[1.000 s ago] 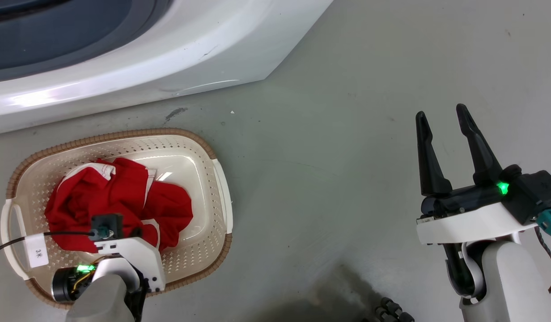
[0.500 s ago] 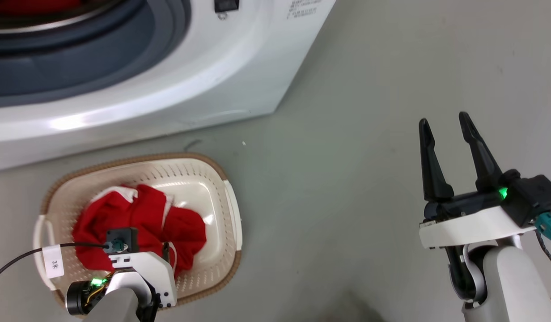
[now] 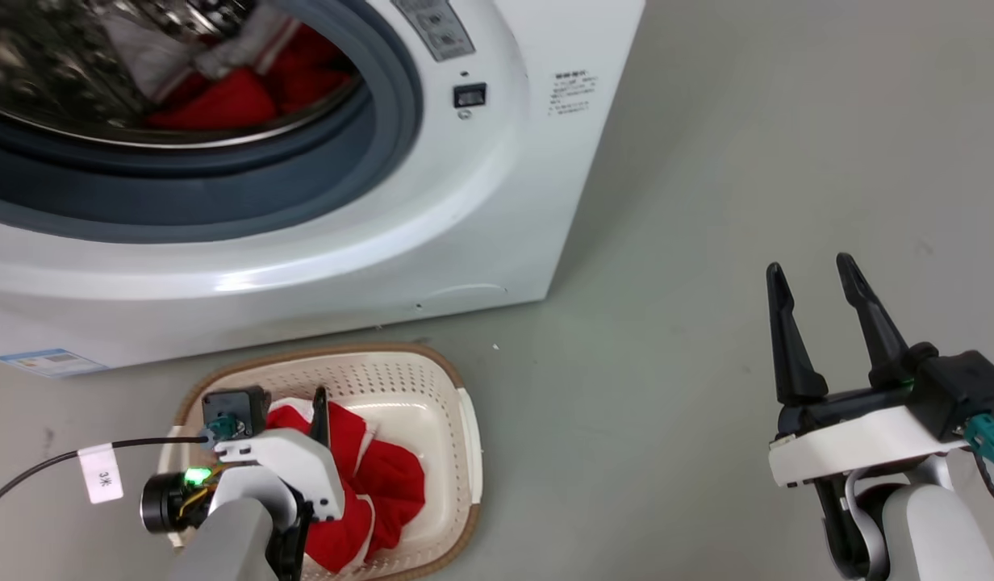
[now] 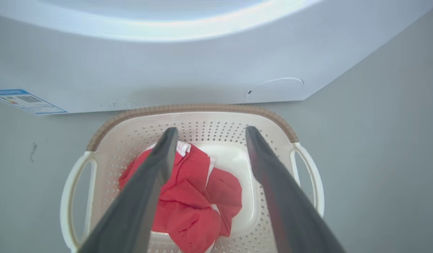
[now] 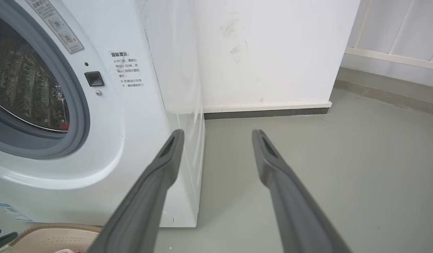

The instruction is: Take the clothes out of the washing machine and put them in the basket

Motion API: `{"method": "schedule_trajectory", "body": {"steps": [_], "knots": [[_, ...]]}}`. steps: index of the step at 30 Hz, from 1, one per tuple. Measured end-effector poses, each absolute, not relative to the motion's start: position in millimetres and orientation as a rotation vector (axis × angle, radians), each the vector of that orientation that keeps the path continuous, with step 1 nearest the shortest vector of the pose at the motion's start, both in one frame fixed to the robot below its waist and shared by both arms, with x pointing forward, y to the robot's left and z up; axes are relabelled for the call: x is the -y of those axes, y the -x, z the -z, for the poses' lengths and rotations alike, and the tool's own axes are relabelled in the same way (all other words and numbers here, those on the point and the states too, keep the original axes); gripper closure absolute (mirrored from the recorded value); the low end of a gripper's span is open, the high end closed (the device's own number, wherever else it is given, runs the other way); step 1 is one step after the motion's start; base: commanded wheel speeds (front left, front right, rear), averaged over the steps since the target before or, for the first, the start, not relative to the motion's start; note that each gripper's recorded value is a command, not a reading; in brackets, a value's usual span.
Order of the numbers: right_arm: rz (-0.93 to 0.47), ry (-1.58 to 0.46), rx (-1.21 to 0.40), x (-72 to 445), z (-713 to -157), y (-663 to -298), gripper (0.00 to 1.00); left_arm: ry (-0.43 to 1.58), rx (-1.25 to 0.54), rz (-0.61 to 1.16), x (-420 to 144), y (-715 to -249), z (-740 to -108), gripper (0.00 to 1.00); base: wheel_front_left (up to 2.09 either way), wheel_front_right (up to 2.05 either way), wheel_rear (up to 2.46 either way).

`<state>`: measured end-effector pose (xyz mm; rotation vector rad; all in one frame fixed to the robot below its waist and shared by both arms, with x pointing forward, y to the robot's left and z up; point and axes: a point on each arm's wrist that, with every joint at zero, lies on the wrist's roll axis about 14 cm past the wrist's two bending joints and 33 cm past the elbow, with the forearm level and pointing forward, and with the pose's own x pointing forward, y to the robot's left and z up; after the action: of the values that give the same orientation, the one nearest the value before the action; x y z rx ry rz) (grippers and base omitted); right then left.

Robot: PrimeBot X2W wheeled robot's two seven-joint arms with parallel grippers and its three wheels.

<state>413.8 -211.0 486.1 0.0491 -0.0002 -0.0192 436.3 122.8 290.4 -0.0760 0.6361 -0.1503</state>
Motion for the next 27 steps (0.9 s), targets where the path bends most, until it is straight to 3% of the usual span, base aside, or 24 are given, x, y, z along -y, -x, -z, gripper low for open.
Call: {"method": "schedule_trajectory", "body": {"steps": [14, 27], "knots": [[-0.017, -0.059, 0.038, 197.6, -505.9, -402.1, 0.00, 0.045, -0.154, 0.067, -154.6, -477.3, -429.4, 0.00, 0.00, 0.00, 0.00], [0.037, -0.071, 0.010, 214.3, -493.0, -394.9, 0.00, -0.085, 0.053, 0.151, -150.4, -563.4, -503.2, 0.00, 0.00, 0.00, 0.00]]}}
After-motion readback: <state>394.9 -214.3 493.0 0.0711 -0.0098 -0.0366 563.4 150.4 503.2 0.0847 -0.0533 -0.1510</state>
